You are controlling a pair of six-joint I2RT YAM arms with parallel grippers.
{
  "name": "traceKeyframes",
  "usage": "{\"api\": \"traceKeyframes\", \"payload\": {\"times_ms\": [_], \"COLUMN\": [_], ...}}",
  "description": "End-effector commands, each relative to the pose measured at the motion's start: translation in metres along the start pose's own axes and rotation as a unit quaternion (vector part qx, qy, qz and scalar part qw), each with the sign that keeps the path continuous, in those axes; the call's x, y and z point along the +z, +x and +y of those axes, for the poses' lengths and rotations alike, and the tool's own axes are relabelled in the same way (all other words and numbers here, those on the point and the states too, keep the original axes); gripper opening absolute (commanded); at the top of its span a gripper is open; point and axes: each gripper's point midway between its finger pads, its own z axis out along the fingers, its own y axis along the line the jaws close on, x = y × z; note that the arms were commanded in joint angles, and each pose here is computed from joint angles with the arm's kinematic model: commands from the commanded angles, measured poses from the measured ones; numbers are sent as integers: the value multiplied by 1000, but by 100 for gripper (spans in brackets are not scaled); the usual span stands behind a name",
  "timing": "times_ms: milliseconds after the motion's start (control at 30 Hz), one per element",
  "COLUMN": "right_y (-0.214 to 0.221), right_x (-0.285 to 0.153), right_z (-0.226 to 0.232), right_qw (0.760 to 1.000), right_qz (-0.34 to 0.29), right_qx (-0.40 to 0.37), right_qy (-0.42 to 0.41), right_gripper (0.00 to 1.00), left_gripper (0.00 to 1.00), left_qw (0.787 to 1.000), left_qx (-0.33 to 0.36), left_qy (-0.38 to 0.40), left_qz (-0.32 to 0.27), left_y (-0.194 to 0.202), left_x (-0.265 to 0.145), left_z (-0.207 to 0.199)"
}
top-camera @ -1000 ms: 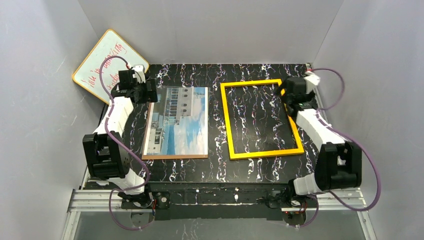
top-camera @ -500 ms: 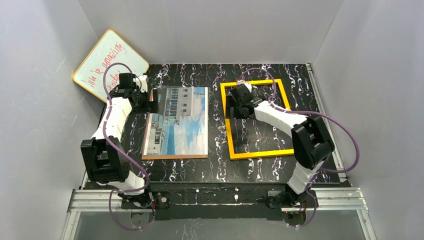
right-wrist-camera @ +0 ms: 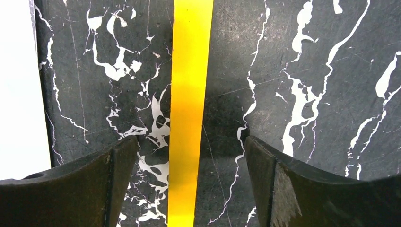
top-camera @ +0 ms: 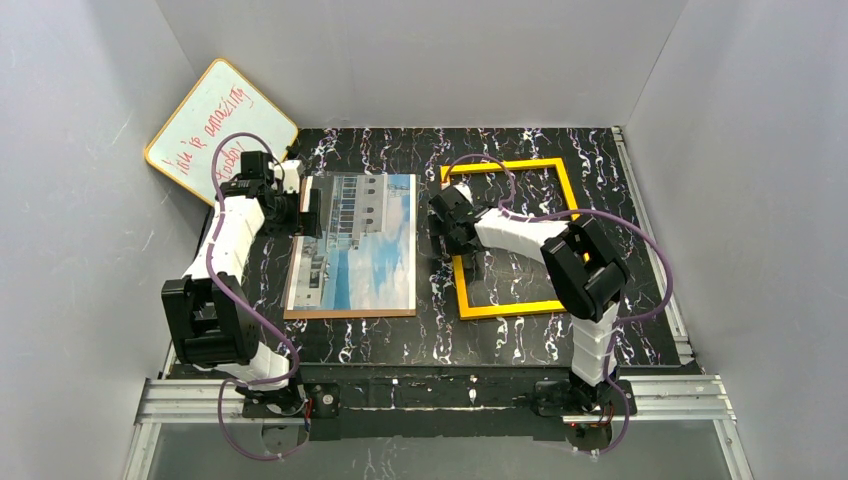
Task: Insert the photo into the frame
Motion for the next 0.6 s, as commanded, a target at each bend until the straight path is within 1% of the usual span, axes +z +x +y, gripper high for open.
{"api": "traceKeyframes", "payload": {"times_ms": [0, 67, 133, 167, 233, 300, 333, 467, 567], "right_y": [-2, 1, 3, 4, 5, 1, -1, -14, -28], "right_x": [8, 10, 11, 11, 11, 10, 8, -3, -21], "right_z": [-4, 0, 4, 7, 12, 18, 19, 30, 45], "right_qw": [1000, 1000, 1000, 1000, 1000, 1000, 1000, 999, 997], "right_qz": [-1, 3, 6, 8, 12, 11, 10, 4, -2], "right_qx": [0, 3, 7, 8, 11, 17, 20, 36, 51], "right_qy": [15, 10, 4, 2, 1, -2, -2, -17, -54], "right_gripper": [89, 82, 73, 66, 49, 35, 30, 16, 9], "left_gripper": [98, 98, 98, 98, 98, 98, 98, 98, 98], "left_qw": [1000, 1000, 1000, 999, 998, 996, 995, 996, 996], "left_qx": [16, 19, 23, 30, 51, 76, 85, 78, 74], "left_qy": [14, 15, 18, 24, 41, 45, 44, 40, 46], "left_qz": [-1, 0, 3, 5, 10, 15, 18, 26, 27], "left_y": [7, 7, 9, 10, 15, 21, 23, 24, 19], "left_x": [-15, -15, -15, -15, -16, -16, -16, -15, -20], "left_z": [-7, -7, -10, -13, -25, -36, -40, -41, -44]}}
